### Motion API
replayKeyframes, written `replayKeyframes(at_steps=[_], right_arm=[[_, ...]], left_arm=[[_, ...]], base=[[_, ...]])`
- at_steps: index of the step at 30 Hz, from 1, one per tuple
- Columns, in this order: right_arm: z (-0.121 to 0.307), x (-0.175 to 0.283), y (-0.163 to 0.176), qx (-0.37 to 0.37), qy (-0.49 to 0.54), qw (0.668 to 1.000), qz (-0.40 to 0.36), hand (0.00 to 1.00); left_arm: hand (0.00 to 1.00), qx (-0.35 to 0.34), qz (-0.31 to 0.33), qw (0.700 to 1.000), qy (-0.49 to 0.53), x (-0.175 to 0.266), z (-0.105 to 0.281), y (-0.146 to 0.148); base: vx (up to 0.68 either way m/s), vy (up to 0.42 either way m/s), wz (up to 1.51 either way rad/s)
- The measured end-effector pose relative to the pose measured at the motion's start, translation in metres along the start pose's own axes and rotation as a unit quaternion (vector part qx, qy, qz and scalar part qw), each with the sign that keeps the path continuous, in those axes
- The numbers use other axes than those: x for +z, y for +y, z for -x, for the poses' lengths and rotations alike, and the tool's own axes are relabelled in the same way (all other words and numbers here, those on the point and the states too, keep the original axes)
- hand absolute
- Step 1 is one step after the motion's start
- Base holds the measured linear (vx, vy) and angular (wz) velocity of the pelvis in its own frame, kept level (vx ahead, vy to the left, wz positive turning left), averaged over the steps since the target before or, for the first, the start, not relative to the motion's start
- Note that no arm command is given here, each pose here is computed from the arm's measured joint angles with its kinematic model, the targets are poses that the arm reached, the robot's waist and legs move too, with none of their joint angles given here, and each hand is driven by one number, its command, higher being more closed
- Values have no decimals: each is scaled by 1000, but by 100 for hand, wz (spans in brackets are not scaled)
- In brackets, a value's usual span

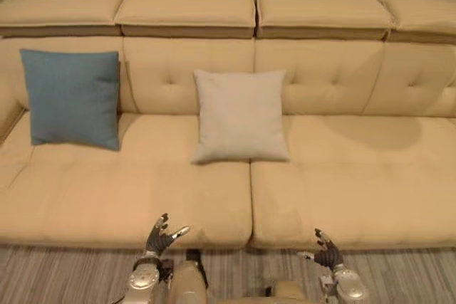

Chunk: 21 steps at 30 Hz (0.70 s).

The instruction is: Pick up cushions and gather them together orderly.

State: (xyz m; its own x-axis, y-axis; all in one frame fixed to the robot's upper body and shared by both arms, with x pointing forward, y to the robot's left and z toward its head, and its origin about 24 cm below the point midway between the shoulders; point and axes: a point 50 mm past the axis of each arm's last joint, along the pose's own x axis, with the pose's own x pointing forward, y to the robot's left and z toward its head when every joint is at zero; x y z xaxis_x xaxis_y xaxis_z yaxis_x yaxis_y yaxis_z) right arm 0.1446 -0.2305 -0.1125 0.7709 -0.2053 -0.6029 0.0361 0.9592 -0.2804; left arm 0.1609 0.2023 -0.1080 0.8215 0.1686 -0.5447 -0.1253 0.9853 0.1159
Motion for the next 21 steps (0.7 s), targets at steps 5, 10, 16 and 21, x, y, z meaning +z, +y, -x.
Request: replayKeyframes(at_steps=[5, 10, 16, 21], right_arm=[[0, -8, -9, -28, 25, 999, -19, 0], [1, -12, -16, -45, 32, 998, -31, 0], [-3, -5, -6, -32, 25, 998, -43, 0], [0, -12, -10, -43, 36, 997, -49, 0]], left_arm=[[0, -16, 7, 1000, 11, -5, 3, -11], [0, -11, 5, 1000, 23, -13, 8, -7], [0, -2, -1, 999, 46, -27, 18, -1], [0, -13, -17, 999, 38, -23, 15, -1]], base=[[-366, -189, 22], [-283, 27, -8], [-149, 183, -57], [18, 160, -58]])
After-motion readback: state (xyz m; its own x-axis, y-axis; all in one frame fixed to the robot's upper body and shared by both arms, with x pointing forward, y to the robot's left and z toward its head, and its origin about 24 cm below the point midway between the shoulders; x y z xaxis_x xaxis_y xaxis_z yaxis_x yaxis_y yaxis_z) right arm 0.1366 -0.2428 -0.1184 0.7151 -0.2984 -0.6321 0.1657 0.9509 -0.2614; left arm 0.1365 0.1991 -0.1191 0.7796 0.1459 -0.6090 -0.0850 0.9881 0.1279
